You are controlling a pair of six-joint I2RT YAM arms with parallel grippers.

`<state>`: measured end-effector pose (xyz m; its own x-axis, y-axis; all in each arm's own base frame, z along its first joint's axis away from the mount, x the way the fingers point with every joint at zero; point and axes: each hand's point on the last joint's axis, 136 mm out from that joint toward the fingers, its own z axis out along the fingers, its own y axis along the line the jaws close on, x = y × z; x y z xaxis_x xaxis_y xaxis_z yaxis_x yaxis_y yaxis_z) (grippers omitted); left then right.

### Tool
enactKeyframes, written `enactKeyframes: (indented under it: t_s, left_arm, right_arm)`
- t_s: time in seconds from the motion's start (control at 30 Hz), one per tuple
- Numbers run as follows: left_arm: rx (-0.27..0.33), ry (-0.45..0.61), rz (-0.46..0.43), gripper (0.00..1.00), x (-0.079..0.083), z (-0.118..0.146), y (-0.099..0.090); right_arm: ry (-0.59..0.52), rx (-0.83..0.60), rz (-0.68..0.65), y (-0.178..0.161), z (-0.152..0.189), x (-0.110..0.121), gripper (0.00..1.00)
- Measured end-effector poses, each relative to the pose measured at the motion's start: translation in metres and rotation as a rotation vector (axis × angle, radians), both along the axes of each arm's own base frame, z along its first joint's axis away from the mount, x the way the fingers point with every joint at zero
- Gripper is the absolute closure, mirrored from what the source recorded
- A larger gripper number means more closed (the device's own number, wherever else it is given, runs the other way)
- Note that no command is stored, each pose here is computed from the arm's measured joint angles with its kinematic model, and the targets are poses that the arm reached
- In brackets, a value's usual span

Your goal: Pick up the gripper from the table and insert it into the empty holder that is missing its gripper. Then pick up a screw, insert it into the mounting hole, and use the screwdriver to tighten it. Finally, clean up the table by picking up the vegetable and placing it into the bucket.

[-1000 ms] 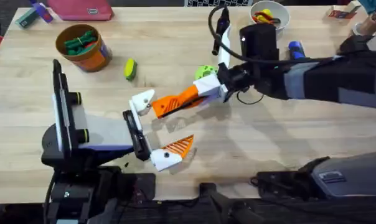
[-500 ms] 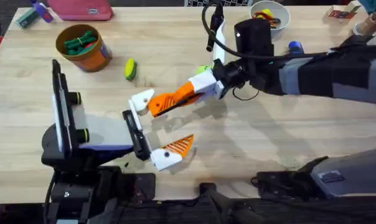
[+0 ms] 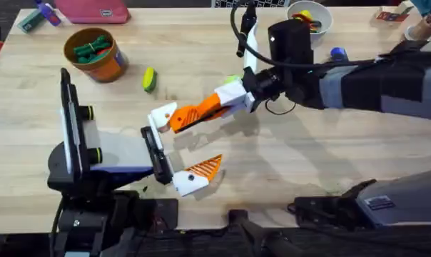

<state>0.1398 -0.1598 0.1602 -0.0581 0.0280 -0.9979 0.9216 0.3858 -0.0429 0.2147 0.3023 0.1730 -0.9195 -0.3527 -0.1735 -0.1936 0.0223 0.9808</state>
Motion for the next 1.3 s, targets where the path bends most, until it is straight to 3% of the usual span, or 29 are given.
enactKeyframes:
  t_s: [1.3]
  left_arm:
    - [-0.004,0.011,0.021,0.015,0.003,0.000,0.002]
  right_arm:
    - [-0.036,-0.050,-0.065,0.027,0.000,0.005,0.993]
